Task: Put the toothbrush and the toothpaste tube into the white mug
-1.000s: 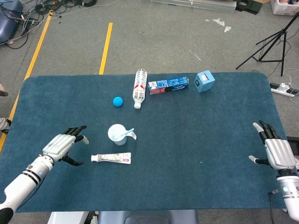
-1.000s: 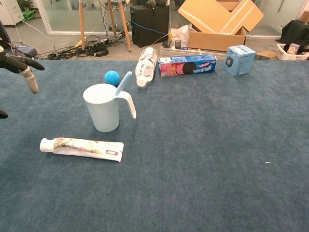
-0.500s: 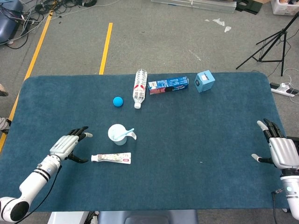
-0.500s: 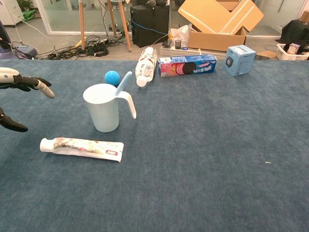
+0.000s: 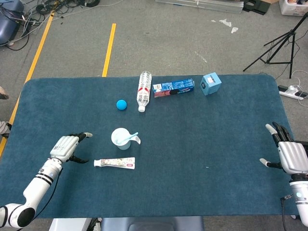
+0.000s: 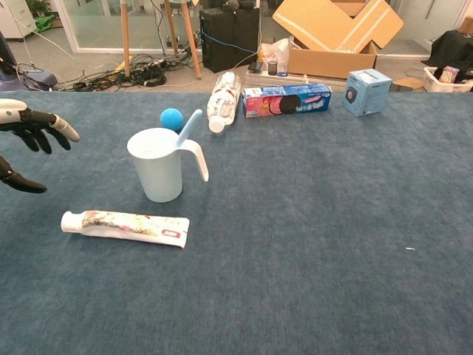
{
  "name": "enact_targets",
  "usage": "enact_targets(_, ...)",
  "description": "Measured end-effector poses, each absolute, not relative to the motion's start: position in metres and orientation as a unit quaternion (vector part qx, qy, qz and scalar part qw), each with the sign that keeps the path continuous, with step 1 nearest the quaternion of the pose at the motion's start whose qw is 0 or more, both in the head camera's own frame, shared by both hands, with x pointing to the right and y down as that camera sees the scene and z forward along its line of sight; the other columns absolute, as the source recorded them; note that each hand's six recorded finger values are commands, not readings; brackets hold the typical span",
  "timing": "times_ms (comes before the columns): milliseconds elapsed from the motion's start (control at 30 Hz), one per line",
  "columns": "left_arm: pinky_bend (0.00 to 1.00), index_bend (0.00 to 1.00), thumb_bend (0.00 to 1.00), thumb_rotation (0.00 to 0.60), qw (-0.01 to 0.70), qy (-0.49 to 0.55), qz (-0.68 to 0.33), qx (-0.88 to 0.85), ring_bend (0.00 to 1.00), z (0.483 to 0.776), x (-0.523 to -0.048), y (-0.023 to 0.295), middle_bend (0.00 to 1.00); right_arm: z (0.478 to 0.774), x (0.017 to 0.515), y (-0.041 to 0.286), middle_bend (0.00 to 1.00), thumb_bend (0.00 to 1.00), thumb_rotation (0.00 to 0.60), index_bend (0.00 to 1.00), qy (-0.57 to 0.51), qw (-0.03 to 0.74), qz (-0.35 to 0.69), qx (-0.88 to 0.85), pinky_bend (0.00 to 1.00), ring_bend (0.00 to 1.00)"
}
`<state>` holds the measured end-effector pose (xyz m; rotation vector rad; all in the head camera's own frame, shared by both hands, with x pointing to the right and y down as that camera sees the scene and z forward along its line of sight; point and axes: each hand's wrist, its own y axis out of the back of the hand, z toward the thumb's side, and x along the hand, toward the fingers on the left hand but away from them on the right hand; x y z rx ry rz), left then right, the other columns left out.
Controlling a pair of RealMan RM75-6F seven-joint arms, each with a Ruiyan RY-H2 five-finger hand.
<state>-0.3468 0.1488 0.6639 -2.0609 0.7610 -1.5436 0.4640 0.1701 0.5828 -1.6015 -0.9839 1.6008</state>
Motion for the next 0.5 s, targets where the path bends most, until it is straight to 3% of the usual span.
enact_targets(67, 0.93, 0.27, 0.05, 0.6, 0.237, 0.272, -0.56, -0.746, 0.92, 0.666, -0.346, 0.15, 0.95, 0.583, 0.464, 0.17, 0.02, 0.01, 0.6, 0.11, -0.376, 0.33, 0.612, -0.612, 0.4, 0.01)
enact_targets(133, 1.0, 0.32, 0.02, 0.6, 0.238, 0.268, -0.56, -0.747, 1.0, 0.667, -0.345, 0.151, 1.0, 0.583, 0.464, 0.17, 0.02, 0.01, 0.6, 0.11, -0.376, 0.33, 0.612, -0.613, 0.4, 0.01)
enact_targets(300, 1.0, 0.43, 0.01, 0.6, 0.234, 0.252, -0.561, -0.753, 1.0, 0.672, -0.341, 0.156, 1.0, 0.583, 0.464, 0.17, 0.02, 0.01, 0.6, 0.11, -0.375, 0.33, 0.613, -0.613, 0.4, 0.01)
enact_targets(500, 1.0, 0.46, 0.01, 0.6, 0.206, 0.223, -0.567, -0.766, 1.0, 0.681, -0.335, 0.163, 1.0, 0.584, 0.464, 0.17, 0.02, 0.01, 0.6, 0.11, -0.374, 0.329, 0.614, -0.613, 0.4, 0.01)
